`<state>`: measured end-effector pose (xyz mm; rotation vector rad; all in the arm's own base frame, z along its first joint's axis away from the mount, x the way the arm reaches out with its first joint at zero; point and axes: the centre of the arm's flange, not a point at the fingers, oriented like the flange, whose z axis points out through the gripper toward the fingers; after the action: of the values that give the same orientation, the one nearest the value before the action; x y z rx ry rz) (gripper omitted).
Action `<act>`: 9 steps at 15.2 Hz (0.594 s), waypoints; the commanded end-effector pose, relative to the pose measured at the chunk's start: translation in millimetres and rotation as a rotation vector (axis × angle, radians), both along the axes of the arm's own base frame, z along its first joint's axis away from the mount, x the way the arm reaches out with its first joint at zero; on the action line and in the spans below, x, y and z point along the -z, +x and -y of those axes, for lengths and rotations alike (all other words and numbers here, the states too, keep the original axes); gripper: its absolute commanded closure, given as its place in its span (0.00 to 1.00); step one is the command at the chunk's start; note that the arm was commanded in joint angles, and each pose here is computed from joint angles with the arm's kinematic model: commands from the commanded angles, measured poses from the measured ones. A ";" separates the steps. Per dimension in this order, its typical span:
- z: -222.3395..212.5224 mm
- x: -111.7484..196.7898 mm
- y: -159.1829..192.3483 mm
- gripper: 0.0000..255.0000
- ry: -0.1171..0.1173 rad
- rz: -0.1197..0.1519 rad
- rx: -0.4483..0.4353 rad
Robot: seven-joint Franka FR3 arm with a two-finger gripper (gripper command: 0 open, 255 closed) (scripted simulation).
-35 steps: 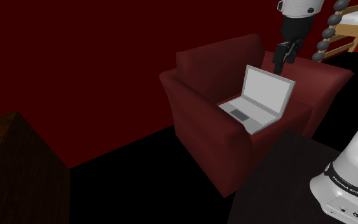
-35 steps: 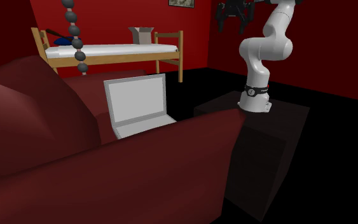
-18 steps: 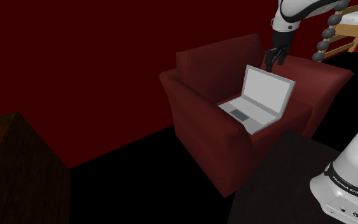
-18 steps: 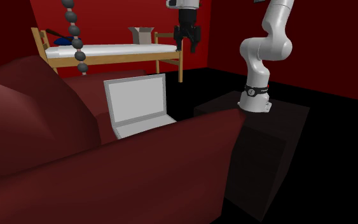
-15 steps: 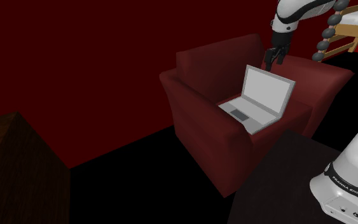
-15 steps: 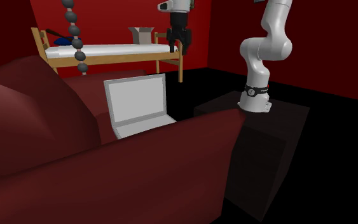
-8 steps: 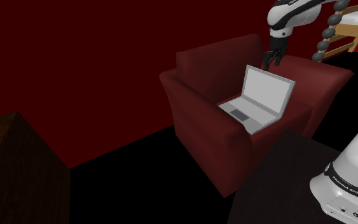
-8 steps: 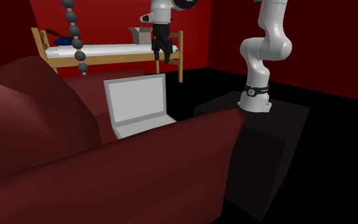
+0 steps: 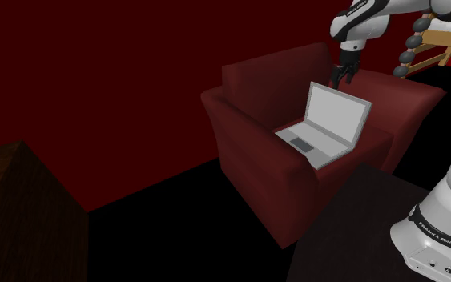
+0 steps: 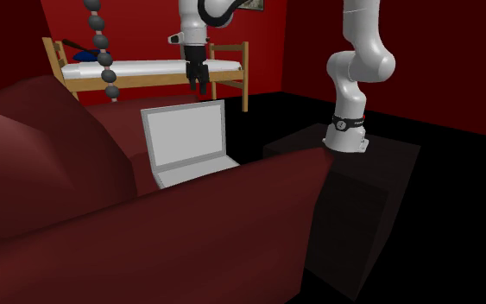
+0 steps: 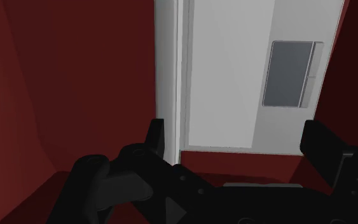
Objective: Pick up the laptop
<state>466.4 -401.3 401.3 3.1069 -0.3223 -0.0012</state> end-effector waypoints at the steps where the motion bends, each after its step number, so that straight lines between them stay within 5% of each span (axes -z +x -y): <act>1: 22.5 14.2 8.6 0.00 0.005 0.002 0.009; 9: 53.0 54.8 18.5 0.00 0.011 0.002 0.023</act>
<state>485.8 -455.1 352.4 3.1143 -0.3585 -0.0001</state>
